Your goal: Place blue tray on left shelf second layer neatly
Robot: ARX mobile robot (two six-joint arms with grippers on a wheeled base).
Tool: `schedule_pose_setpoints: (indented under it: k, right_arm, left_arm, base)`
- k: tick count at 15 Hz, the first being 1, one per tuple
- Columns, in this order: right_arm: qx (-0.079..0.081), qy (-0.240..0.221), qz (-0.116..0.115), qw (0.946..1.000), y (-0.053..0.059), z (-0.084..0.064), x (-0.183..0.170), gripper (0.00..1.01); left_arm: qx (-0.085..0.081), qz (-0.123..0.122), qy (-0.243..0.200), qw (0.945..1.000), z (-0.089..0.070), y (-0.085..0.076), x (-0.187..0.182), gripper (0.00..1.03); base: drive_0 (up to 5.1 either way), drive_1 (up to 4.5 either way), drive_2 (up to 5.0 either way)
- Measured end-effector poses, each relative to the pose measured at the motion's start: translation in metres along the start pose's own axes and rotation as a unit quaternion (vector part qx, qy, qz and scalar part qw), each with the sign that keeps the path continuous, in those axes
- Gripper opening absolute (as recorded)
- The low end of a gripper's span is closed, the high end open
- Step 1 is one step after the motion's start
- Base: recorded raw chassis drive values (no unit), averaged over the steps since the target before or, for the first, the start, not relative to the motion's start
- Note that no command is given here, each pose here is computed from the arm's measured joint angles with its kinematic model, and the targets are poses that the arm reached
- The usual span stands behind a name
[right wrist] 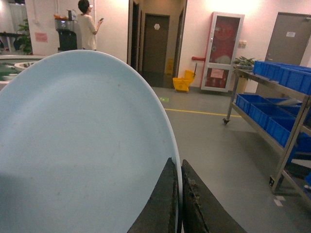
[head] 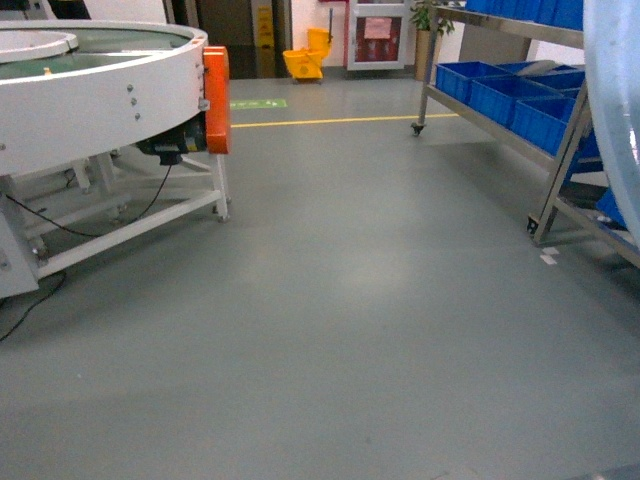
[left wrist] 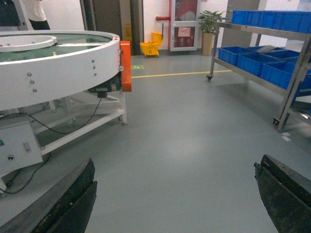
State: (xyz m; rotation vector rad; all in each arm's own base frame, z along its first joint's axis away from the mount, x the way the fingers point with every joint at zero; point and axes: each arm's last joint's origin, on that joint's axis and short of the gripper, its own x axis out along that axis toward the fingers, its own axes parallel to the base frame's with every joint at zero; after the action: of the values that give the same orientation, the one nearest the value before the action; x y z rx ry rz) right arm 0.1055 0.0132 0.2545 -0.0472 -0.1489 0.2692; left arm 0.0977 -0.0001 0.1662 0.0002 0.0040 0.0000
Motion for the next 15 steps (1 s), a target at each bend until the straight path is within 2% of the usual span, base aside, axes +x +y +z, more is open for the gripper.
schedule_pose_setpoints:
  k: [15]
  right_arm:
    - [0.000,-0.001,0.000,1.0000,0.0001,0.0003,-0.0001,0.02]
  left_arm:
    - [0.000,0.001,-0.001,1.0000,0.0001,0.0001,0.0000,0.98]
  base:
    - [-0.1,4.27,-4.4]
